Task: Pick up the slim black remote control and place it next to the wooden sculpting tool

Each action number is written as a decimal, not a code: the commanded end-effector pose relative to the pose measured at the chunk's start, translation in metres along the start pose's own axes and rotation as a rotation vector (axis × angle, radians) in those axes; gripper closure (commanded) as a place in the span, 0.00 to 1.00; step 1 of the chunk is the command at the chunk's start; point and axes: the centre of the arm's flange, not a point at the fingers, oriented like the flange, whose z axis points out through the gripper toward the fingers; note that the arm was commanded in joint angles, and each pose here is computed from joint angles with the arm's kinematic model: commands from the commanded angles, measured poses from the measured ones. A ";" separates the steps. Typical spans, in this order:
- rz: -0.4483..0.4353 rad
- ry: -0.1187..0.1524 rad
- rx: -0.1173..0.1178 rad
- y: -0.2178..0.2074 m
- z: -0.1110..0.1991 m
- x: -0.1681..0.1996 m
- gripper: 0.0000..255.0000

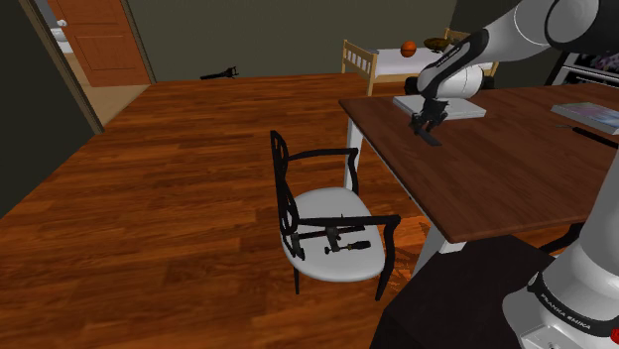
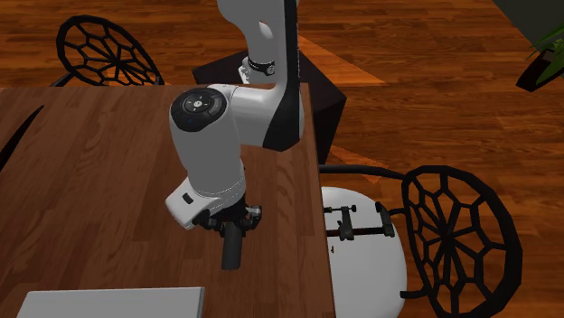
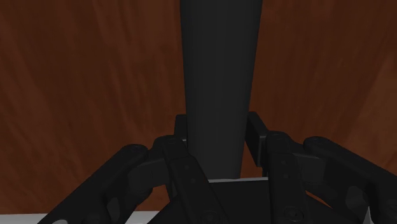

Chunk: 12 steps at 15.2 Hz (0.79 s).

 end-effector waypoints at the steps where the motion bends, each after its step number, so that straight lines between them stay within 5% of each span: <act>1: 0.001 -0.003 -0.001 0.001 -0.008 0.002 1.00; 12: 0.001 -0.003 -0.001 0.003 -0.065 0.015 1.00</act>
